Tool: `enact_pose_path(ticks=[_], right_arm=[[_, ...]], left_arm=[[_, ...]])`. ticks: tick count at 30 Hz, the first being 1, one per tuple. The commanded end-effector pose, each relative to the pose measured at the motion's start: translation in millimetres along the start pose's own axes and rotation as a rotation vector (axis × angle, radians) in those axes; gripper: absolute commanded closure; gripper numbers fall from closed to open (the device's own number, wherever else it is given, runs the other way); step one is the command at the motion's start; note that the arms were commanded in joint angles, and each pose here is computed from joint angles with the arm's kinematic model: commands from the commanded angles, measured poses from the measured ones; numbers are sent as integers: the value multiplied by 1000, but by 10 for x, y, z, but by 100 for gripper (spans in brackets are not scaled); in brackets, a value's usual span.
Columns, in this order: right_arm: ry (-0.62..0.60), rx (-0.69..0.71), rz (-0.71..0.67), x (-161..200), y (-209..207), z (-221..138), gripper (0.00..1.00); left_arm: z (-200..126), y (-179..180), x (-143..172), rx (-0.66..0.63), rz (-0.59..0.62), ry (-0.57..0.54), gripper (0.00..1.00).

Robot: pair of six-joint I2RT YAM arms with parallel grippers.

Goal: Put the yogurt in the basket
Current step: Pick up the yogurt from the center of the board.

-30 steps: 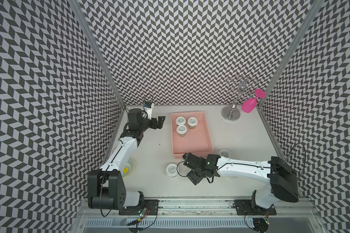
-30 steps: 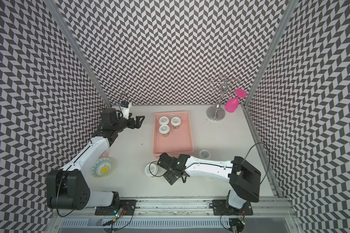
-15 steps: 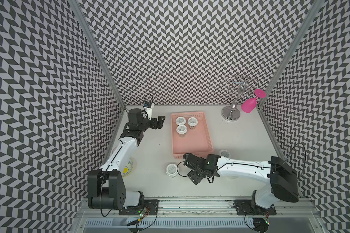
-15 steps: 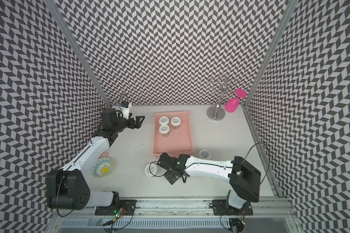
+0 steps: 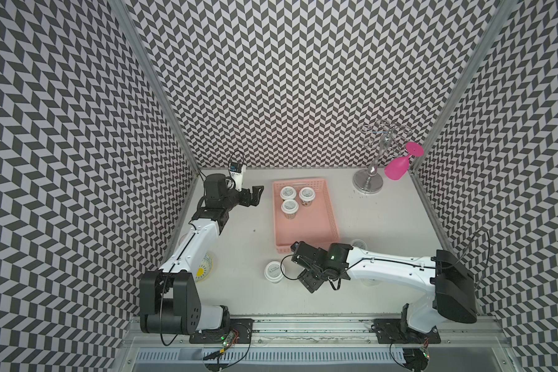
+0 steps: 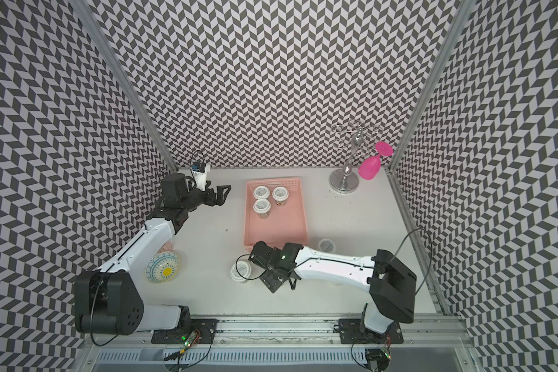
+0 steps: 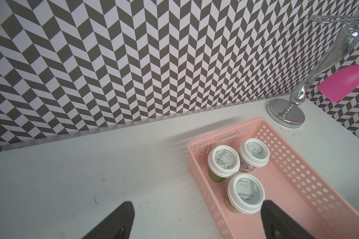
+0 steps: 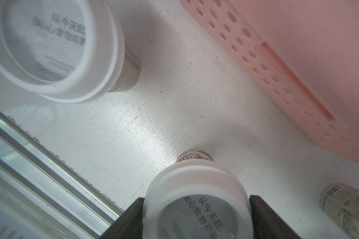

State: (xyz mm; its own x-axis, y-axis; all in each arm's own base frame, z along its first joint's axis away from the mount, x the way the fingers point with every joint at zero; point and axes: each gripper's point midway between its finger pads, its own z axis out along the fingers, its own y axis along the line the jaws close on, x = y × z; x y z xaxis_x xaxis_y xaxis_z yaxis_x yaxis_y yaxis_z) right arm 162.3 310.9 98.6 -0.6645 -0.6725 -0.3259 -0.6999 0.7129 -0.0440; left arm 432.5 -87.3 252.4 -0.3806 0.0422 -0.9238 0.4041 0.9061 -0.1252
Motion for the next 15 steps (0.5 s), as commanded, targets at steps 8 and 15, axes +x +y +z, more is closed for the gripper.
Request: enact_pose_path(ticks=[8,15], right_arm=[[-123,-7,11,-364,-9,-577,23],[-176,20,14,-609,-184,-808,22]], left_arm=[[-46,-8,-53,4,7,-31,1],[-57,-32,-68,16,2,-35,1]])
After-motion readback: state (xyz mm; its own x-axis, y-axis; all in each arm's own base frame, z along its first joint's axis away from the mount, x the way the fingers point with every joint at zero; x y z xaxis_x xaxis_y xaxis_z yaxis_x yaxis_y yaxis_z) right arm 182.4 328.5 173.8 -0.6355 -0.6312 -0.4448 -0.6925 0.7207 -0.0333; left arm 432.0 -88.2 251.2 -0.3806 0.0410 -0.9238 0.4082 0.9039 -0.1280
